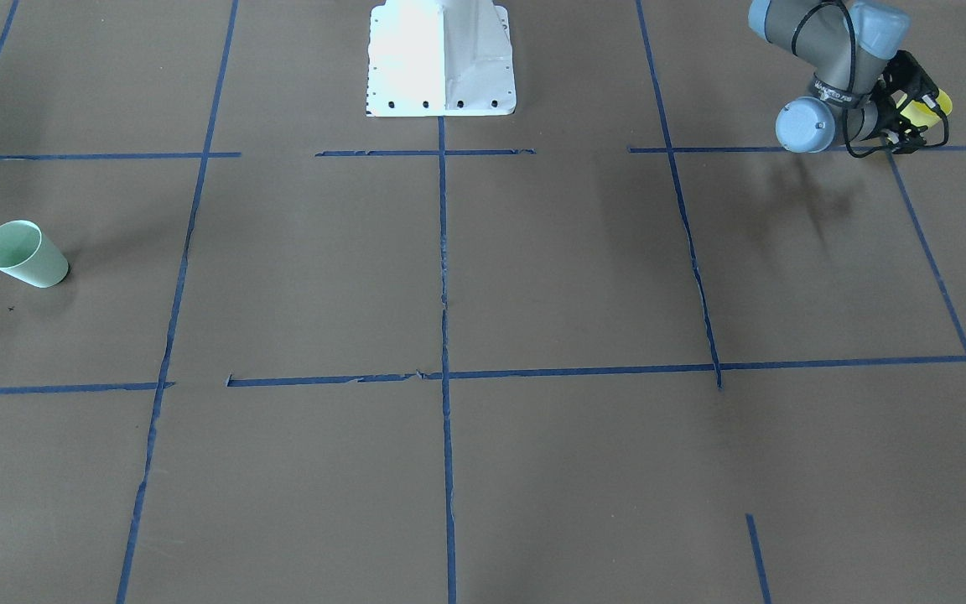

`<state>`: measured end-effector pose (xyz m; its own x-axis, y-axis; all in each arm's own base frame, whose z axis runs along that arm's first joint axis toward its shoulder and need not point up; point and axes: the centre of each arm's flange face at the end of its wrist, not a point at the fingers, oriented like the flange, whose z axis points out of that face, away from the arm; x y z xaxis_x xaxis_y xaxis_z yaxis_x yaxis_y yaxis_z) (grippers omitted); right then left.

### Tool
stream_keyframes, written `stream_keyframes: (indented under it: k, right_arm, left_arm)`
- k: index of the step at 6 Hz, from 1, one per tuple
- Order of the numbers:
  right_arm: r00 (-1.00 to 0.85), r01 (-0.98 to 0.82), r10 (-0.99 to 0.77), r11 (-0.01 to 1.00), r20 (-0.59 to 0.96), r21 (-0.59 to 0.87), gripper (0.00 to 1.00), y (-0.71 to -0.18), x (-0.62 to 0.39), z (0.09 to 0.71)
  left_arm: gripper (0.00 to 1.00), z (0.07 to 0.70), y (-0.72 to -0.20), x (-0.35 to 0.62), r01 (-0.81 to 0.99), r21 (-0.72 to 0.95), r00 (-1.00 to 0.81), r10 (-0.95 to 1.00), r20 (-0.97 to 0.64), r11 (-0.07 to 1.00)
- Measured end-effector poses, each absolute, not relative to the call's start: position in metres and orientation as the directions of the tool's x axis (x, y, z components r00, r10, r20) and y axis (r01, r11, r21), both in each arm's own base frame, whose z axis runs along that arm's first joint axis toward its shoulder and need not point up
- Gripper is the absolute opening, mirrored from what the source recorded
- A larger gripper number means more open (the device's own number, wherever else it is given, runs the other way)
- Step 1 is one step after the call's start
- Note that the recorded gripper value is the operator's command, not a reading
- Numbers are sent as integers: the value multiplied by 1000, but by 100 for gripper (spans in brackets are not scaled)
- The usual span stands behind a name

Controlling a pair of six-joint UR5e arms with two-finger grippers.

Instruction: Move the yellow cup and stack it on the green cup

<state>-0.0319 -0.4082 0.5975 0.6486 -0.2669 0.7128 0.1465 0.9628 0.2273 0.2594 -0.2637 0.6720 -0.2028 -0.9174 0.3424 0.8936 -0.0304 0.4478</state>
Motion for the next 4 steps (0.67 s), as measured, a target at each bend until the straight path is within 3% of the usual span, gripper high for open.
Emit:
stream_keyframes:
  k: [4]
  right_arm:
    - [647,165,-264,965,715,206,100,-407,-41,607]
  left_arm:
    - [100,712,-258,261,874,486,-208,-908,363,-6]
